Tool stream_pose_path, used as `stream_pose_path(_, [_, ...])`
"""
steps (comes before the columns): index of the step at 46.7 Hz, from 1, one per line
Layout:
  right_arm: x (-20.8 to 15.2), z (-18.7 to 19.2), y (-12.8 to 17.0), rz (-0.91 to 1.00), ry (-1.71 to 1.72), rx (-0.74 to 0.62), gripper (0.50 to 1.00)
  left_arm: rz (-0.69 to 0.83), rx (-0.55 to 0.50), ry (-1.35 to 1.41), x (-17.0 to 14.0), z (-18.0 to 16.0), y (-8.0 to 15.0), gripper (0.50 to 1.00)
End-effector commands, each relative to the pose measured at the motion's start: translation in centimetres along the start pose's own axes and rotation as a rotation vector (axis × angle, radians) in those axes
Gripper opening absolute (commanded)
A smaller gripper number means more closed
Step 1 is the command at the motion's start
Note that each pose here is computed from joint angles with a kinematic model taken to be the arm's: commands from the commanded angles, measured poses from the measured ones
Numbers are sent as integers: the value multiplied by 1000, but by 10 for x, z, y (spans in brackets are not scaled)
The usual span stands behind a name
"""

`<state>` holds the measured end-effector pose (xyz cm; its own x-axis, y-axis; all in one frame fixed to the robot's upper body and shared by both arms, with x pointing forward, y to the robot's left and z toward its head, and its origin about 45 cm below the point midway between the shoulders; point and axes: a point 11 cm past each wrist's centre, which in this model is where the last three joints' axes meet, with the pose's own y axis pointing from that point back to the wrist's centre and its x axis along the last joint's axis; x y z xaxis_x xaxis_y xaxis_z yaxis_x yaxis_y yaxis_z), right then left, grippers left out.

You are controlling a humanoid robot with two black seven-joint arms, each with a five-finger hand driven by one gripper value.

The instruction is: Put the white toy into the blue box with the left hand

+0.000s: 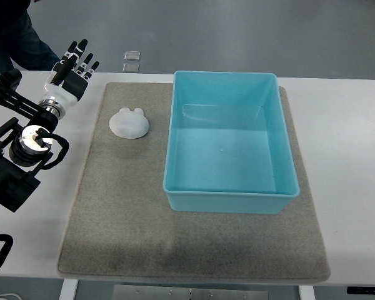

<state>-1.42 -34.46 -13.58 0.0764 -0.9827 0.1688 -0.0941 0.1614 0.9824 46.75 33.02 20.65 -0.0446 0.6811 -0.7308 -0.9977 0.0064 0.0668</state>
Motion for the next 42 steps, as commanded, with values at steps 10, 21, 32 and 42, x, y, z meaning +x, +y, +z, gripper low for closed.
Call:
stream_pose_path(10, [0, 0, 0, 0, 0, 0, 936, -1, 1, 1, 0, -1, 0, 996])
stream_pose_path(21, [0, 0, 0, 0, 0, 0, 936, 2, 4, 0, 1, -3, 1, 996])
stream_pose_path(32, [0, 0, 0, 0, 0, 0, 936, 0, 6, -7, 1, -3, 1, 996])
stream_pose_path(42, [0, 0, 0, -1, 0, 0, 936, 17, -3, -14, 7, 1, 0, 996])
